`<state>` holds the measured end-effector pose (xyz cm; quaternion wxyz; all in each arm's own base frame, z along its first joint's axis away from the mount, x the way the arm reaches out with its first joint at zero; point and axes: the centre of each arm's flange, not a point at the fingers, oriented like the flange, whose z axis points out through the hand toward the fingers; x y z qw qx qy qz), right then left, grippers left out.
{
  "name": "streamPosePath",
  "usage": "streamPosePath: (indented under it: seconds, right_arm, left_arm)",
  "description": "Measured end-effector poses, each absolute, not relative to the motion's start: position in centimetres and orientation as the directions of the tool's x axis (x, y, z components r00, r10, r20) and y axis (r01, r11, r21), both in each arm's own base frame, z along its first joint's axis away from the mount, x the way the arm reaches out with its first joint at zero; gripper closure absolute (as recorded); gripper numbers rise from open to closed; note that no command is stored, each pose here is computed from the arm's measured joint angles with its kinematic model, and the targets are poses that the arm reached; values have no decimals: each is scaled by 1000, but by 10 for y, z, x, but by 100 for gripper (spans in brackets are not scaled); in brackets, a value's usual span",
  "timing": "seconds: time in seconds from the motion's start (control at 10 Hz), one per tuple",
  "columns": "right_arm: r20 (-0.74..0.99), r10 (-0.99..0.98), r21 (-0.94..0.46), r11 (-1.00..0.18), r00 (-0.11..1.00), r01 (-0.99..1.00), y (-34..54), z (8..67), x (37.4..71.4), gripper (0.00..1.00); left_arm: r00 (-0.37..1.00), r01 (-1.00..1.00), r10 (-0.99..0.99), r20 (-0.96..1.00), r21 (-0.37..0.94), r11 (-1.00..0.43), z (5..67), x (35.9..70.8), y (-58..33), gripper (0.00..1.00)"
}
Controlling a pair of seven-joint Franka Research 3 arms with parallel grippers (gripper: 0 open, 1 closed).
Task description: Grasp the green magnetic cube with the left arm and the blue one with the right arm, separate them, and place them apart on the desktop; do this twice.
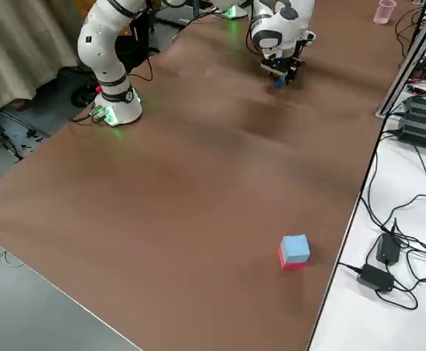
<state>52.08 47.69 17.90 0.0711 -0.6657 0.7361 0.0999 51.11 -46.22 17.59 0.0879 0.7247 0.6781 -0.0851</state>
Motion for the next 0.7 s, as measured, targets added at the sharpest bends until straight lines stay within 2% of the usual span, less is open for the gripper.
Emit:
streamPosePath:
  seconds: [0.4, 0.5, 0.6, 0.7]
  right_arm:
    - [-248, -961, 45, 110, -118, -993, 483, 177, 518, 19]
    - [-249, -961, 45, 111, -119, -993, 483, 177, 519, 27]
    - [-249, -961, 46, 117, -125, -992, 483, 177, 519, 39]
    - [-248, -960, 47, 122, -130, -991, 482, 177, 519, 43]
  left_arm:
    - [67, 998, 968, -244, 14, -65, 177, 512, -463, 75]
    - [67, 998, 968, -244, 14, -65, 177, 512, -463, 74]
    - [67, 998, 968, -244, 14, -65, 177, 512, -463, 74]
    - [67, 998, 968, -244, 14, -65, 177, 512, -463, 74]
